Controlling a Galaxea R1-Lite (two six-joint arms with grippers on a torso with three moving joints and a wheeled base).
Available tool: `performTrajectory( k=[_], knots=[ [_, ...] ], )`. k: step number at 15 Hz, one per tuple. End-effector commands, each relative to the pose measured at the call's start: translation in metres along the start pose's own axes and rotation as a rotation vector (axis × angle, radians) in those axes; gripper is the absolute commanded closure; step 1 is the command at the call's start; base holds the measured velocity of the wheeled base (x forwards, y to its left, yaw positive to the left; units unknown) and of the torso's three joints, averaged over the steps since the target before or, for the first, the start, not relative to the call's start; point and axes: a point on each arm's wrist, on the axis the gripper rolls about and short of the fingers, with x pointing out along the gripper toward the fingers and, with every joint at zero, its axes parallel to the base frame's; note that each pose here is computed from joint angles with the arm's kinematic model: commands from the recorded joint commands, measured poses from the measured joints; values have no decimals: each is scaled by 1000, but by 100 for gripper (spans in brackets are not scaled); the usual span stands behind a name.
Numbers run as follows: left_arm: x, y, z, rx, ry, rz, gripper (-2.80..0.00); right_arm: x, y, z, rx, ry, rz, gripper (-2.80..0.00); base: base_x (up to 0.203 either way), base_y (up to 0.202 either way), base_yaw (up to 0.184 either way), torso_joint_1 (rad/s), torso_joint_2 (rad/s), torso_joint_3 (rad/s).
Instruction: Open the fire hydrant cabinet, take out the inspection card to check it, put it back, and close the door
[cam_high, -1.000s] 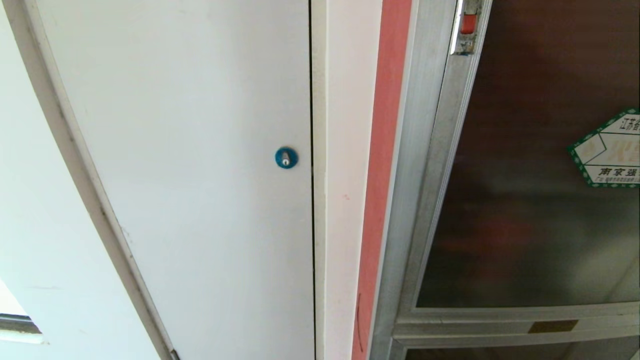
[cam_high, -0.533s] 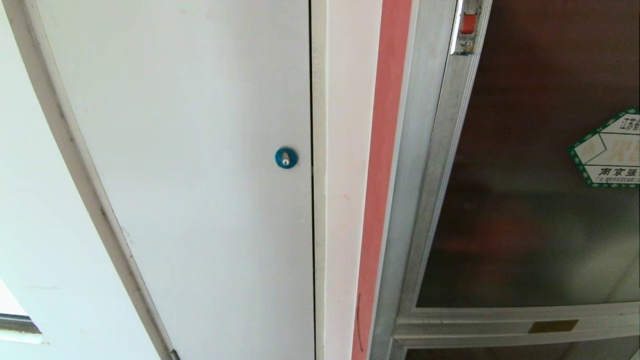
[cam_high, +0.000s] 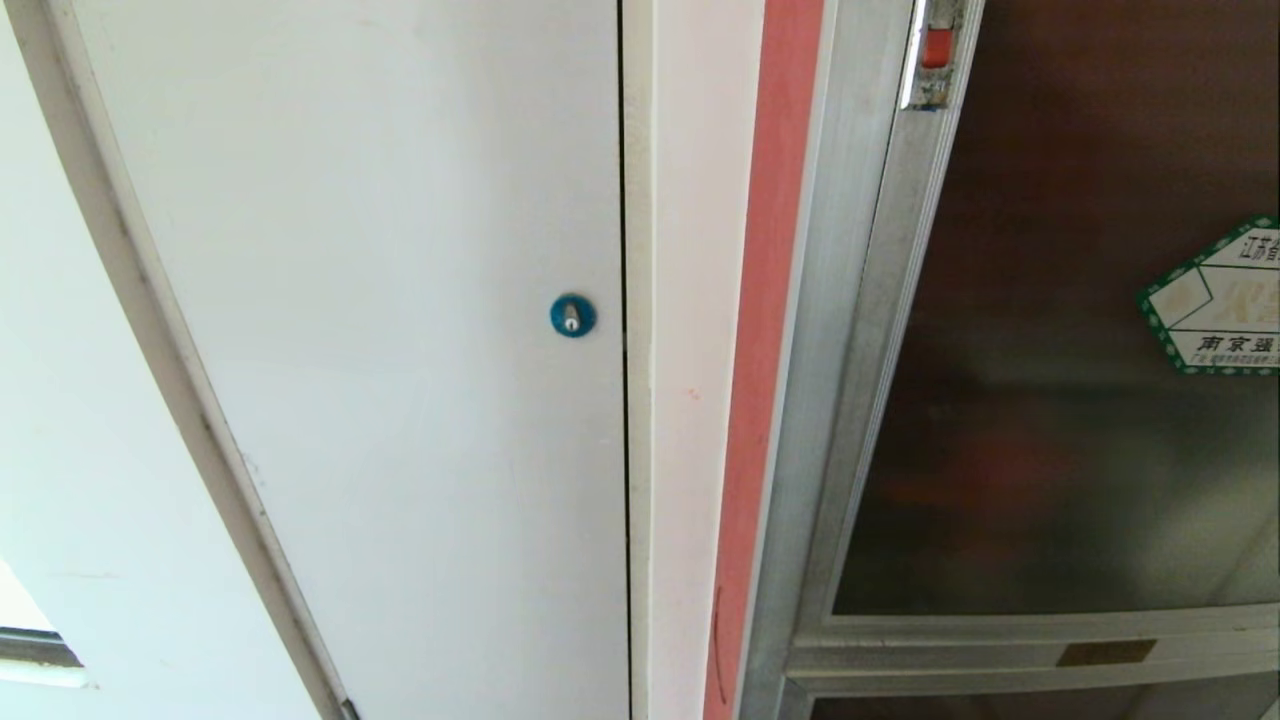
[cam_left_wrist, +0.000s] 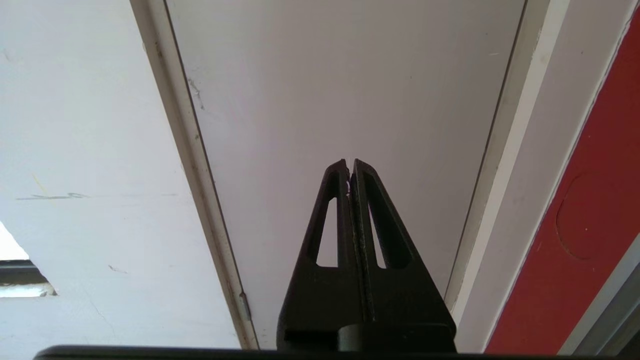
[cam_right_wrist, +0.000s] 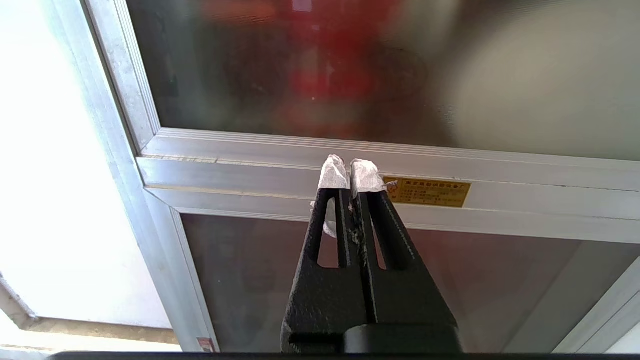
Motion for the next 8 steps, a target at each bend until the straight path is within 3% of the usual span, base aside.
performTrajectory(
  k=[1, 8],
  knots=[
    [2, 0, -7, 0, 25, 0, 0, 0, 0, 0, 1, 0, 1, 0, 0, 0, 0, 0, 0, 0],
    [2, 0, -7, 0, 25, 0, 0, 0, 0, 0, 2, 1, -1, 0, 0, 0, 0, 0, 0, 0]
  ],
)
